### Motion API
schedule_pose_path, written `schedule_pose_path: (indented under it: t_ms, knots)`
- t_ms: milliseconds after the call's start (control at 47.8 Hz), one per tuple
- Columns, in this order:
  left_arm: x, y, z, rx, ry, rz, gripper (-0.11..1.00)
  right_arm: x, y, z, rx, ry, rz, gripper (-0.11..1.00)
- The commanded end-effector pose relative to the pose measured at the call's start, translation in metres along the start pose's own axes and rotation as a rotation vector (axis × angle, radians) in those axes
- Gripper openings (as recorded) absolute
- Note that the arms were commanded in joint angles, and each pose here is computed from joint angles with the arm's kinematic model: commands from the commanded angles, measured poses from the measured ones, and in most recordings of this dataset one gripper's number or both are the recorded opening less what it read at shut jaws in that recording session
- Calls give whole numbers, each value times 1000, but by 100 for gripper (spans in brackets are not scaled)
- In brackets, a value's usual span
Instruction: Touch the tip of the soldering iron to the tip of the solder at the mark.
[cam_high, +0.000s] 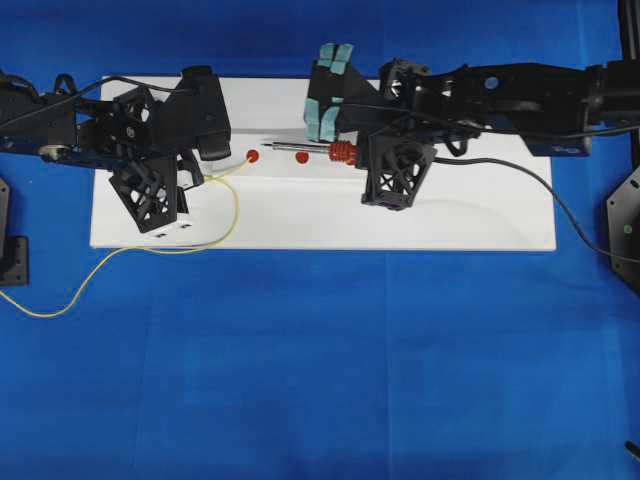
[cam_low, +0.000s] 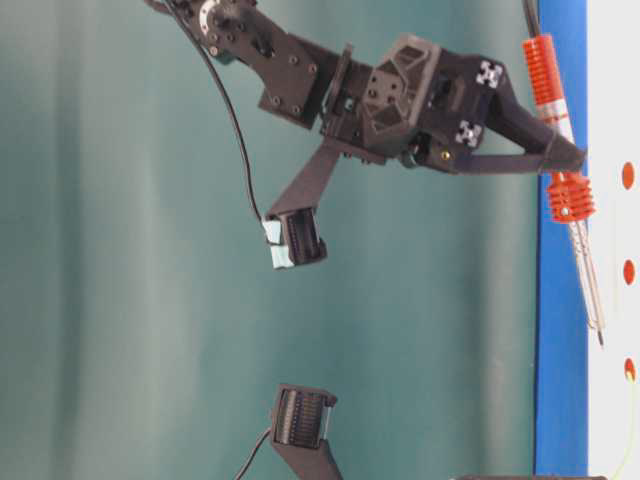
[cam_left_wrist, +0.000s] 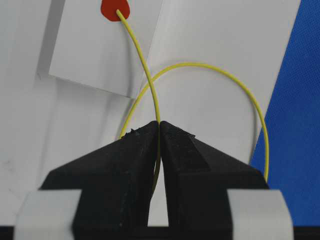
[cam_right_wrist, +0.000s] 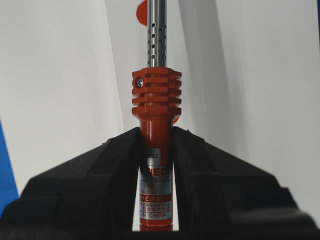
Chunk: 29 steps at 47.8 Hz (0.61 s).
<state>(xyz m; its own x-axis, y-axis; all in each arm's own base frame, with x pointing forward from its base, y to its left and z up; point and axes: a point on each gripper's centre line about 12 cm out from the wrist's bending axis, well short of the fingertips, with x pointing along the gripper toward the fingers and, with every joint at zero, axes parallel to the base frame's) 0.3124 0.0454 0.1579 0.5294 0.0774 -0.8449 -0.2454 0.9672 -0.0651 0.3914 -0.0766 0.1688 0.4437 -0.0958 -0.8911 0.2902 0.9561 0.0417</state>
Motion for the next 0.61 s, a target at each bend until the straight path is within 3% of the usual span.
schedule_pose_path:
  t_ms: [0, 586]
  knots:
    - [-4, -1, 6, 4, -23, -2, 2, -7, 4, 13, -10, -33, 5, 6]
    - [-4, -1, 6, 3, -17, -2, 2, -1, 9, 15, -14, 11, 4, 6]
